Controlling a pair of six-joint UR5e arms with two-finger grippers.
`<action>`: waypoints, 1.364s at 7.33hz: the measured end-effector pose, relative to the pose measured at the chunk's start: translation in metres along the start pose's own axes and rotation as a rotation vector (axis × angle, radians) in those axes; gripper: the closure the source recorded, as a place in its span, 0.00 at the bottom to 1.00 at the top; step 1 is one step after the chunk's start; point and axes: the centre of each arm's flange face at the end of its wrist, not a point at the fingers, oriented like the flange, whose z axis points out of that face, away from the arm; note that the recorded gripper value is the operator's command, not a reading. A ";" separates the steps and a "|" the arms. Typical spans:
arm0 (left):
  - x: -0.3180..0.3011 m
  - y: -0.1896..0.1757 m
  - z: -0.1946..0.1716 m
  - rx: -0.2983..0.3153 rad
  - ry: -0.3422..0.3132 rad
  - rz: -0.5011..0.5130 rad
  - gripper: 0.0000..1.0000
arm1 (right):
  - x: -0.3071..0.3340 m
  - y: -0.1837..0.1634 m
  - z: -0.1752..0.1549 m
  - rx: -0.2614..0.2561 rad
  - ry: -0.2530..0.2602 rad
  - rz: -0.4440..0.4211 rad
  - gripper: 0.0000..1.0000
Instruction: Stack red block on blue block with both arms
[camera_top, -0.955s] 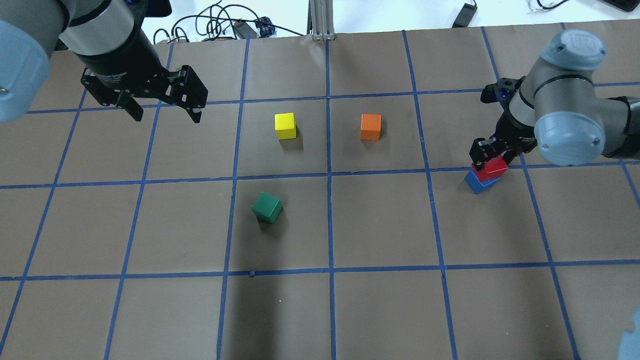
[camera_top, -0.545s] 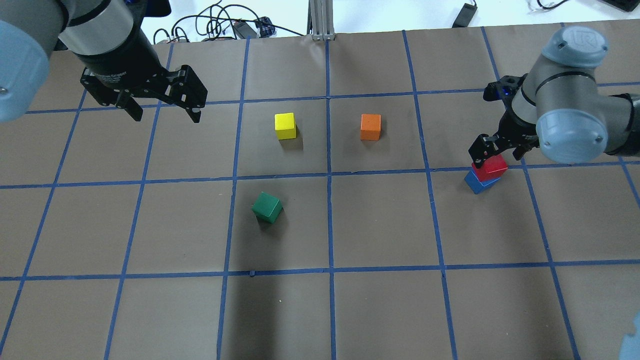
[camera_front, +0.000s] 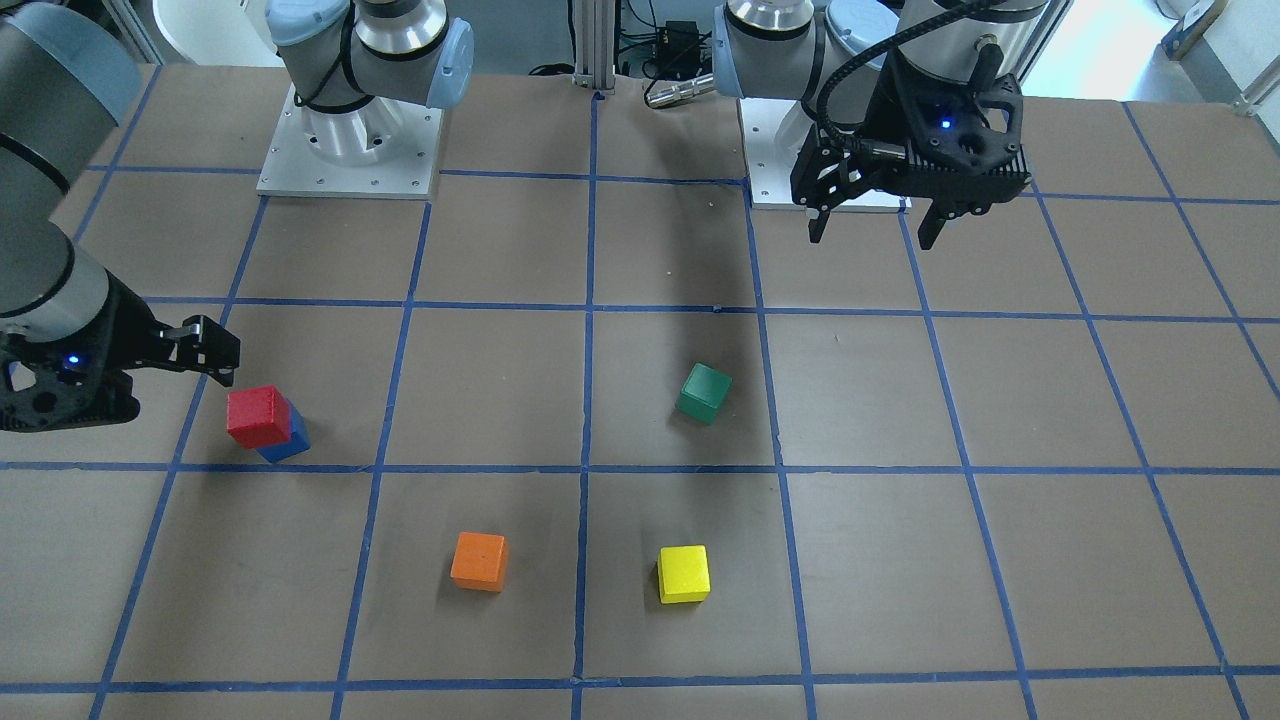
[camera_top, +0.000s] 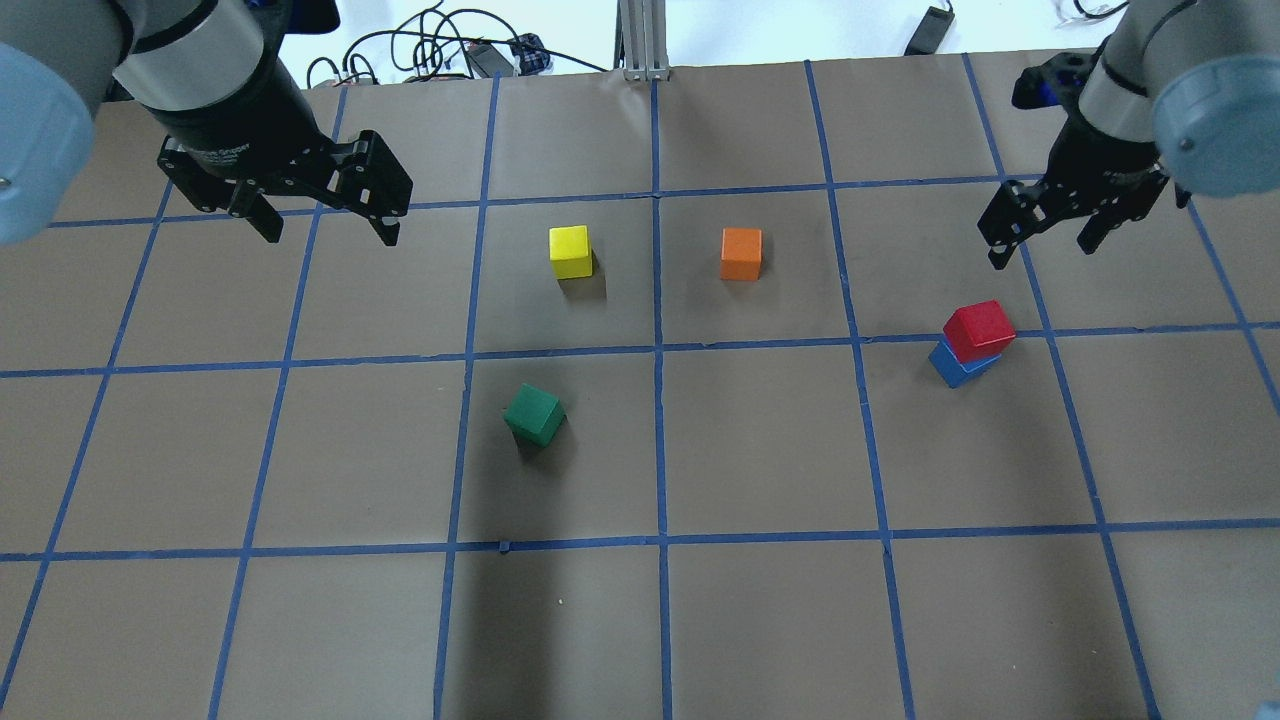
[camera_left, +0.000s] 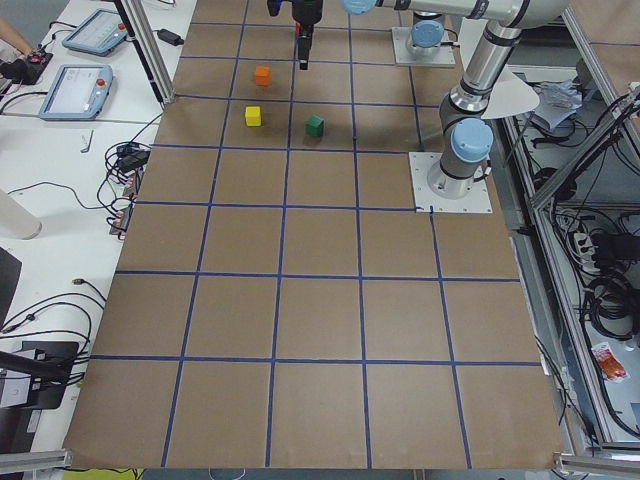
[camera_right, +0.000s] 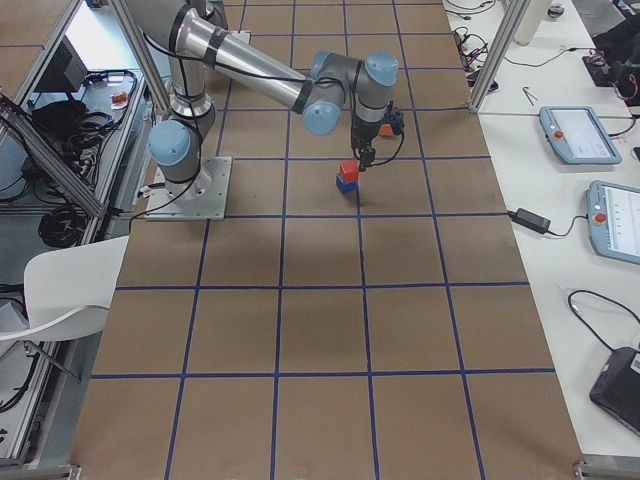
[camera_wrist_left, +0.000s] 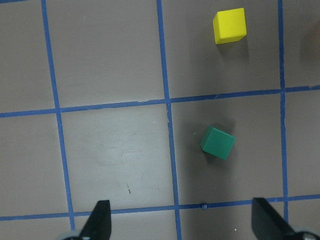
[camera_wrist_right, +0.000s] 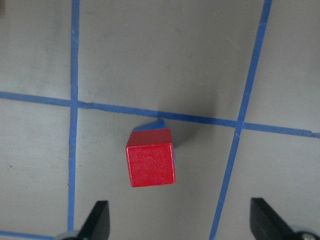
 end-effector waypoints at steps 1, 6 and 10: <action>0.000 0.000 0.000 0.000 0.000 -0.001 0.00 | -0.006 0.005 -0.040 -0.011 -0.005 0.028 0.00; 0.000 0.000 0.000 0.000 0.001 -0.003 0.00 | -0.107 0.023 -0.094 0.020 0.019 0.054 0.00; 0.001 0.000 0.001 -0.001 0.002 -0.005 0.00 | -0.139 0.042 -0.092 -0.022 0.020 0.096 0.00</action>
